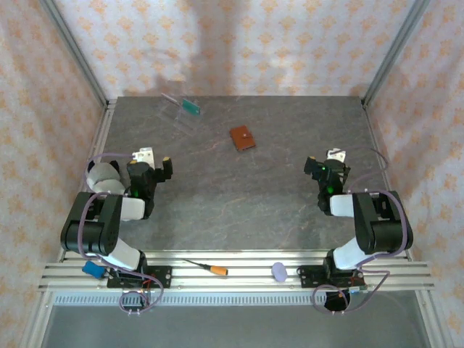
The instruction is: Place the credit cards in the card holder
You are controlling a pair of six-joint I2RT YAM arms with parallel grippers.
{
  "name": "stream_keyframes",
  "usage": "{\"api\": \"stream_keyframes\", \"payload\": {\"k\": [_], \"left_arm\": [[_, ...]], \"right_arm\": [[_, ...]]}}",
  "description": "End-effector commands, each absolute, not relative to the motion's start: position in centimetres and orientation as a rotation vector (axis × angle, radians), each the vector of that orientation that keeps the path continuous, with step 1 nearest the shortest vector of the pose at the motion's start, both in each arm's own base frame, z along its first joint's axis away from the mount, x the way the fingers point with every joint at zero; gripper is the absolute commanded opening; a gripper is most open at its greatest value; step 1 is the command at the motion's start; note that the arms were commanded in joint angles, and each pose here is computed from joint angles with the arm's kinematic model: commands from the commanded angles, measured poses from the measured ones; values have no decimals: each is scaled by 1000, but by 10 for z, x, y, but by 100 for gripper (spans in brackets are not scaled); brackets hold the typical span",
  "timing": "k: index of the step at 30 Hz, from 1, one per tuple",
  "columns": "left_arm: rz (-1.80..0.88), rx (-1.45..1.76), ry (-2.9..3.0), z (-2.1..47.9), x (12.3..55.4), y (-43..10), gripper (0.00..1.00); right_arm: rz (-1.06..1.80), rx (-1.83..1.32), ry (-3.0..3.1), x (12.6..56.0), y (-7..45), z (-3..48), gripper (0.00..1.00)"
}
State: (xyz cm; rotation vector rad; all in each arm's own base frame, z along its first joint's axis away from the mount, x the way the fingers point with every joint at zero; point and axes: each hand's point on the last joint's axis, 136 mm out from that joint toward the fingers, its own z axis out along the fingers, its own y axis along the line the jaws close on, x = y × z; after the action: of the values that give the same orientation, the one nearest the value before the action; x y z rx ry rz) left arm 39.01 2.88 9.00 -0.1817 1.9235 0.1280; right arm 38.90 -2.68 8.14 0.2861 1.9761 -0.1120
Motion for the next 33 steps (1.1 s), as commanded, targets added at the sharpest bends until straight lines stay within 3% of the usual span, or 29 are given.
{"api": "stream_keyframes", "payload": {"k": [1, 33], "left_arm": [[173, -182, 1906, 97, 394, 35, 100], [219, -237, 1892, 99, 391, 44, 100]], "right_arm": [[-114, 289, 1955, 394, -28, 89, 99], [-113, 290, 1955, 394, -28, 89, 99]]}}
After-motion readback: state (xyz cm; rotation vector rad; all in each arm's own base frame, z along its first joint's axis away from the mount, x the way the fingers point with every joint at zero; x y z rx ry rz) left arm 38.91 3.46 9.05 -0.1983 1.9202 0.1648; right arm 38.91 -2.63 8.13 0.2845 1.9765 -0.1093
